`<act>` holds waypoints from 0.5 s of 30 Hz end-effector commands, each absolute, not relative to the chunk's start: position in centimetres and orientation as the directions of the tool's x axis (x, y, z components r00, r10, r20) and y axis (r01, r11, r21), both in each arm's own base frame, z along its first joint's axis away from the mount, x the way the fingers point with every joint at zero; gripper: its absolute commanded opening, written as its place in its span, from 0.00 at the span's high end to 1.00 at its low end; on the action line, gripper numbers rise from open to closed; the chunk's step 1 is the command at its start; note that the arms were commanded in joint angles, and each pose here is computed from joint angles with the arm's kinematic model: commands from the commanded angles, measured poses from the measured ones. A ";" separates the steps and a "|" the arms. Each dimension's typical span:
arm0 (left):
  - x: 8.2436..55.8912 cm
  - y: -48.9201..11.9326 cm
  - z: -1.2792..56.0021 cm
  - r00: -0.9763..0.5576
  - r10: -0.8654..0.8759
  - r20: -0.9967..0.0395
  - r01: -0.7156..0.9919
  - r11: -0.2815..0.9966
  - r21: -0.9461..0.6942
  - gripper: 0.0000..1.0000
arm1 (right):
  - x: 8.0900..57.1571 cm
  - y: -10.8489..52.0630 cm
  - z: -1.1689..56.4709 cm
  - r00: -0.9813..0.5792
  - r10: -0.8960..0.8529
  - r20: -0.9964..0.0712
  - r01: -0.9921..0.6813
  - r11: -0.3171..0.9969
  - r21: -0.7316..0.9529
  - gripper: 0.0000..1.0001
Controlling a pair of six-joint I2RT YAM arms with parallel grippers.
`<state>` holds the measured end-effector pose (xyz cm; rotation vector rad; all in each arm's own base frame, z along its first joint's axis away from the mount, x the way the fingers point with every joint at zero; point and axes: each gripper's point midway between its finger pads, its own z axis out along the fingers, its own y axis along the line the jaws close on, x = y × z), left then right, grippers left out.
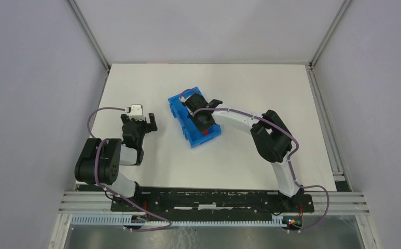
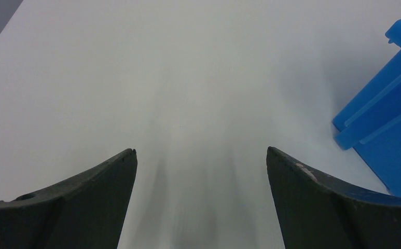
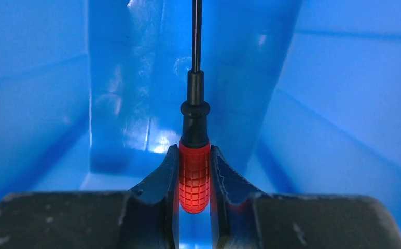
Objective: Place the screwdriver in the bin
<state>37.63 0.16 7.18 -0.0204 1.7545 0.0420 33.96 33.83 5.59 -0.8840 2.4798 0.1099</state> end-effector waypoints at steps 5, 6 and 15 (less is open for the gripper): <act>38.0 0.1 8.7 -0.129 -0.022 -0.991 -0.035 0.999 -0.018 0.00 | 35.6 35.6 4.4 -0.641 -0.513 -0.571 -0.572 0.815 -0.091 0.61; 38.0 0.1 8.7 -0.129 -0.022 -0.991 -0.035 0.999 -0.018 0.00 | 35.5 35.6 4.7 -0.642 -0.511 -0.572 -0.569 0.817 -0.091 0.59; 38.0 0.0 8.7 -0.129 -0.022 -0.991 -0.034 0.999 -0.018 0.00 | 36.5 36.6 18.3 -0.496 -0.420 -0.760 -0.545 0.832 -0.104 0.56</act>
